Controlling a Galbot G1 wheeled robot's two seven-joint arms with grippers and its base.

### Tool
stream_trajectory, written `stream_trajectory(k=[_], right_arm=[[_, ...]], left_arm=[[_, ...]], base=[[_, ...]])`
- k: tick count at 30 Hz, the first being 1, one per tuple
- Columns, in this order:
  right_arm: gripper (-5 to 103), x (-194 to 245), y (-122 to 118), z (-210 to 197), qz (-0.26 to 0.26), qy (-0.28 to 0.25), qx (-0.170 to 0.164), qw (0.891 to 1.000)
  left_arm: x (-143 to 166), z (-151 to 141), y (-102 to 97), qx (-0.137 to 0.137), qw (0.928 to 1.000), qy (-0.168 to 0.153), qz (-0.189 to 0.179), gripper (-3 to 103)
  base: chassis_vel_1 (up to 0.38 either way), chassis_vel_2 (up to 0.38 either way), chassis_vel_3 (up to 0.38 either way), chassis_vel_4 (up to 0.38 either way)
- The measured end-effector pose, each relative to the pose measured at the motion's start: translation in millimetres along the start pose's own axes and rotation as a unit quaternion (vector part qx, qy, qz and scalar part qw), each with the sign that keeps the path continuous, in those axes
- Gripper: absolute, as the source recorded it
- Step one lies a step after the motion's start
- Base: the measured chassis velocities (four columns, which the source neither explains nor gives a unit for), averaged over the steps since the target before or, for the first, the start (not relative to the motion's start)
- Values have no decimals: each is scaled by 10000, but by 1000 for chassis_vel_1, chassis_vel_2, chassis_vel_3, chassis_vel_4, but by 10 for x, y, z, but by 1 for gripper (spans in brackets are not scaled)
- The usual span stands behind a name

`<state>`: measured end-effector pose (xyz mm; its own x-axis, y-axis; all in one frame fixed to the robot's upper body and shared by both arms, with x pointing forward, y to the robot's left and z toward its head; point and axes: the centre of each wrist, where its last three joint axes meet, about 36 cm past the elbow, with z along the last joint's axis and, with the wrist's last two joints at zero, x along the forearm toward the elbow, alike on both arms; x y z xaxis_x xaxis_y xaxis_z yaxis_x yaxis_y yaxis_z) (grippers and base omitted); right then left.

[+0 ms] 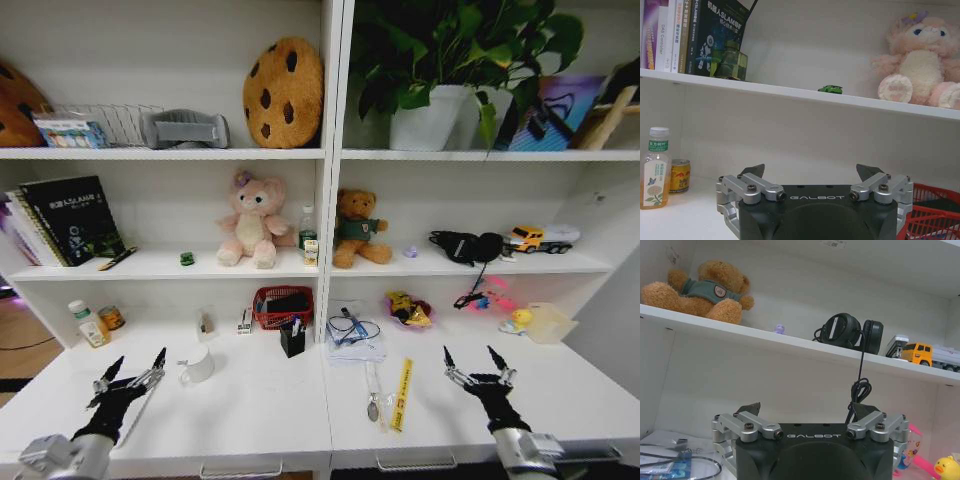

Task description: Organize the objects on the table.

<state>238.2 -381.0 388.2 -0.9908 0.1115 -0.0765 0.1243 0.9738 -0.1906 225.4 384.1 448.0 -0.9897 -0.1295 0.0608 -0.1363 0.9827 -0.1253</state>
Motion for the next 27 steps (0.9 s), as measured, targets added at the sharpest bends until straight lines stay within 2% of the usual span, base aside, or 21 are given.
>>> stream_trajectory(k=[12,27], right_arm=[[100,-2,1,0,3,0,-1,10000],[100,-2,1,1,3,0,-2,10000]], left_arm=[[0,0,0,1,10000,0,0,100],[0,0,0,0,10000,0,3,100]], base=[[48,58,-53,-62],[229,223,-229,-222]])
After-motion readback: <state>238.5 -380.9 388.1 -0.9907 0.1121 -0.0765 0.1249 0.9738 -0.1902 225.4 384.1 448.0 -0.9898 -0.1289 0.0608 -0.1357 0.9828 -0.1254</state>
